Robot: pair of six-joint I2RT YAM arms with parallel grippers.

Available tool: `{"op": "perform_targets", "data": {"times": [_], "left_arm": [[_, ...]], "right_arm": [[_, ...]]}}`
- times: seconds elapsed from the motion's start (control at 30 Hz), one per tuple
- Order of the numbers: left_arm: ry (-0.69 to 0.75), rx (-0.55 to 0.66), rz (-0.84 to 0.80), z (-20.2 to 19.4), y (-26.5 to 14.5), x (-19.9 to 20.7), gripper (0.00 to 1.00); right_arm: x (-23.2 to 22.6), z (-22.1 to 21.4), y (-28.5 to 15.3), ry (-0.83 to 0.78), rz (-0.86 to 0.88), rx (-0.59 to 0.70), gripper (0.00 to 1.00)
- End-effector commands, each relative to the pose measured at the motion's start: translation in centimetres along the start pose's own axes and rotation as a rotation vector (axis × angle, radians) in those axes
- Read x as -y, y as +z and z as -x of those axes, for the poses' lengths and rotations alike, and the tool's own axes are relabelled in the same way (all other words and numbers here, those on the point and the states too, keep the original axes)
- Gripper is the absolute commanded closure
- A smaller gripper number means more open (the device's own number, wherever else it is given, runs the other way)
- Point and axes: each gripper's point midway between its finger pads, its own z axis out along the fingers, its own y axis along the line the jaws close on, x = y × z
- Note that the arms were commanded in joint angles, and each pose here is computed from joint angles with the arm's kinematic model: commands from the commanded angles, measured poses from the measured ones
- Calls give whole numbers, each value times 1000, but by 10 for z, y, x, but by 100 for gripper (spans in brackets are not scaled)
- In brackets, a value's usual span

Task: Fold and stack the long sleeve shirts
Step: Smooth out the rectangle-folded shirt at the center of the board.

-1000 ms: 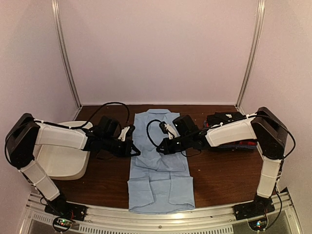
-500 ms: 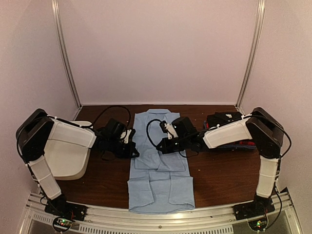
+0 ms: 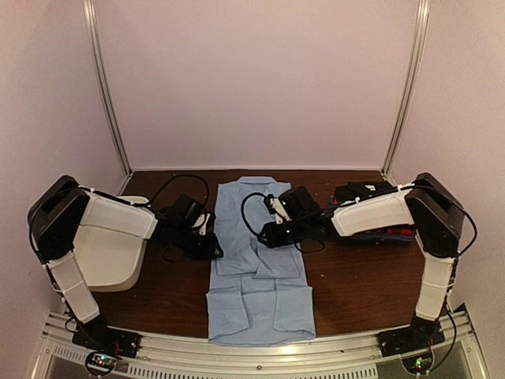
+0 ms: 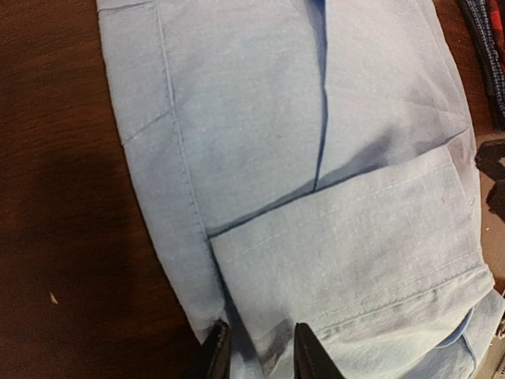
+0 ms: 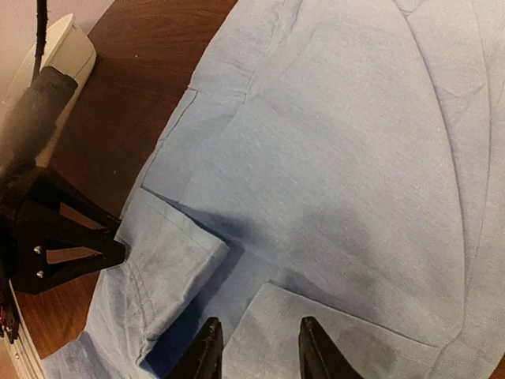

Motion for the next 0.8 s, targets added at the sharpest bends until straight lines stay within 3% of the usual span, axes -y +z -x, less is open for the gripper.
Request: {"op": "perform_targets", "data": {"times": [0.0,0.17,0.4,0.77], "left_arm": [[17,71,-13,23,-23,15,69],[23,84,-41,29,-32,25,68],[13,63,-53,22,-38,26,68],[17,-41,-110,-26,-62,22,66]], "right_arm": [[-18,37,-37,-34,4,93,68],[-51,30,-34,-75,95,59,77],[-84,-1,-6,-126,197,-48,79],[-40,-59,24,11,120,-185,82]]}}
